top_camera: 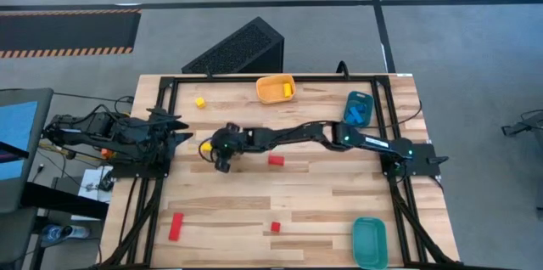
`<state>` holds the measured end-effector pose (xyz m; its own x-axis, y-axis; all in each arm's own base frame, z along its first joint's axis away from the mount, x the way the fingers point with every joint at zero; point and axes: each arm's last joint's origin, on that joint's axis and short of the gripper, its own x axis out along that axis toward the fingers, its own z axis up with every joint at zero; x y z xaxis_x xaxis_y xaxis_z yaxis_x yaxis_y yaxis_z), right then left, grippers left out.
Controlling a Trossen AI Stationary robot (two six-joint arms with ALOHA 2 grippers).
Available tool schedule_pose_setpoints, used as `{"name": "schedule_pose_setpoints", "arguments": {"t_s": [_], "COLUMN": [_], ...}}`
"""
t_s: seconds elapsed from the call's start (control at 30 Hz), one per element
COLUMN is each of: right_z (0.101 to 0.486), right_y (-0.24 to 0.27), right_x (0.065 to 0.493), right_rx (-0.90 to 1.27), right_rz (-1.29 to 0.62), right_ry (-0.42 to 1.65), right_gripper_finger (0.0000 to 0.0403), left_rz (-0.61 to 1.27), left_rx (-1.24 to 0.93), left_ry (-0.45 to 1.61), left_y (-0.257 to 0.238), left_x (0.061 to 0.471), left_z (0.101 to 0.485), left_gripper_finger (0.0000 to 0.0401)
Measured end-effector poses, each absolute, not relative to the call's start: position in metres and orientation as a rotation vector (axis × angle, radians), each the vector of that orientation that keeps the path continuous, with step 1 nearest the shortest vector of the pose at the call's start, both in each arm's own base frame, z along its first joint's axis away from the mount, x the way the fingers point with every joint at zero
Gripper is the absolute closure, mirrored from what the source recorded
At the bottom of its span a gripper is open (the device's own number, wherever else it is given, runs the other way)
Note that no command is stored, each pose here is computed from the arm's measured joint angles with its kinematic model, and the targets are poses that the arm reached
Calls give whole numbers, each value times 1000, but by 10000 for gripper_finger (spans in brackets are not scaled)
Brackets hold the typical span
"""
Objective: Sort & place blocks by color
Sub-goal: Put the bottom yellow block into the yellow bin
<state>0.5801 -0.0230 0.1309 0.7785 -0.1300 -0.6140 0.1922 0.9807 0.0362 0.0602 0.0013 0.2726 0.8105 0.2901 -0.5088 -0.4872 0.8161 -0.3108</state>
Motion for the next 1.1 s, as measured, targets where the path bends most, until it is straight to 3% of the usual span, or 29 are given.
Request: {"name": "schedule_pose_setpoints", "arguments": {"t_s": [0.2,0.43,0.87,1.1], "right_z": [223,250,223,221], "right_y": [-26,4,81,73], "right_x": [551,524,473,414], "right_rx": [86,20,163,278], "right_rz": [-285,-373,-433,-426], "right_ry": [682,810,717,502], "right_gripper_finger": [307,307,307,307], "left_rz": [404,368,323,328], "left_rx": [-408,-449,-499,-508], "left_ry": [472,478,497,486], "left_y": [1,-1,-2,-2], "left_x": [61,61,61,63], "left_z": [273,273,273,274], "left_gripper_finger": [219,219,219,219]}}
